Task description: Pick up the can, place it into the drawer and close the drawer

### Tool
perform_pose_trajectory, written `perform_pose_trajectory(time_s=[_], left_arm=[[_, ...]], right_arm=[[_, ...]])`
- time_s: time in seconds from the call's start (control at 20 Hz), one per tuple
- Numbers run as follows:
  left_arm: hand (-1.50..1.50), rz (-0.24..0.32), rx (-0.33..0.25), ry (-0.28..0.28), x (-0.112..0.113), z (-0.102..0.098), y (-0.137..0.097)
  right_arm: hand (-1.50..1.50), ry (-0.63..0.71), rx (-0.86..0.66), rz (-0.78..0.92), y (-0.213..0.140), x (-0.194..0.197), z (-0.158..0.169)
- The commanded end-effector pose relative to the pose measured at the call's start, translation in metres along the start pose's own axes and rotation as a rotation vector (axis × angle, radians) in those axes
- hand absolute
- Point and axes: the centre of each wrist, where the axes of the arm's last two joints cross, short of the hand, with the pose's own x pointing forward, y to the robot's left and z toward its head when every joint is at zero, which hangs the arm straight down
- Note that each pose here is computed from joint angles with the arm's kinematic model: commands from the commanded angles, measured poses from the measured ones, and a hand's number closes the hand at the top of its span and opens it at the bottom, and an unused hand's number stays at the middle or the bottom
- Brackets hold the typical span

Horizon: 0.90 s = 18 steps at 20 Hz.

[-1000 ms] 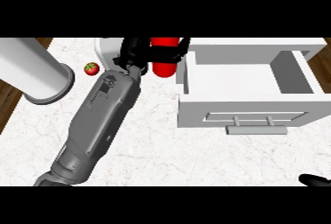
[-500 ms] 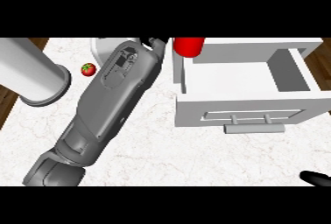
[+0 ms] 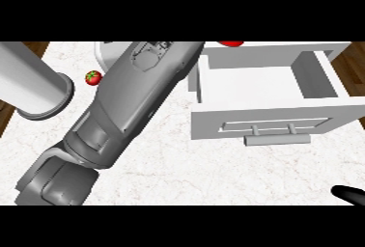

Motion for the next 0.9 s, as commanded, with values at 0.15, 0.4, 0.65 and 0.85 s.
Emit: perform_pose_trajectory(time_s=[0.15, 0.4, 0.65, 0.85], left_arm=[[1.50, -0.050, 0.044, 0.006, 0.005, -0.005, -0.014], [1.50, -0.086, 0.115, -0.009, 0.009, -0.009, -0.016], [-1.50, -0.082, 0.174, 0.010, 0.006, -0.010, -0.017], [-1.50, -0.090, 0.217, -0.002, -0.010, -0.012, -0.011]], right_arm=[[-1.50, 0.001, 0.045, 0.003, 0.009, 0.001, -0.006], [-1.50, -0.034, 0.062, -0.002, 0.009, 0.017, -0.011], [-1.50, -0.002, 0.046, 0.016, 0.007, 0.003, -0.016], [-1.50, -0.037, 0.047, 0.004, 0.013, 0.020, -0.028]])
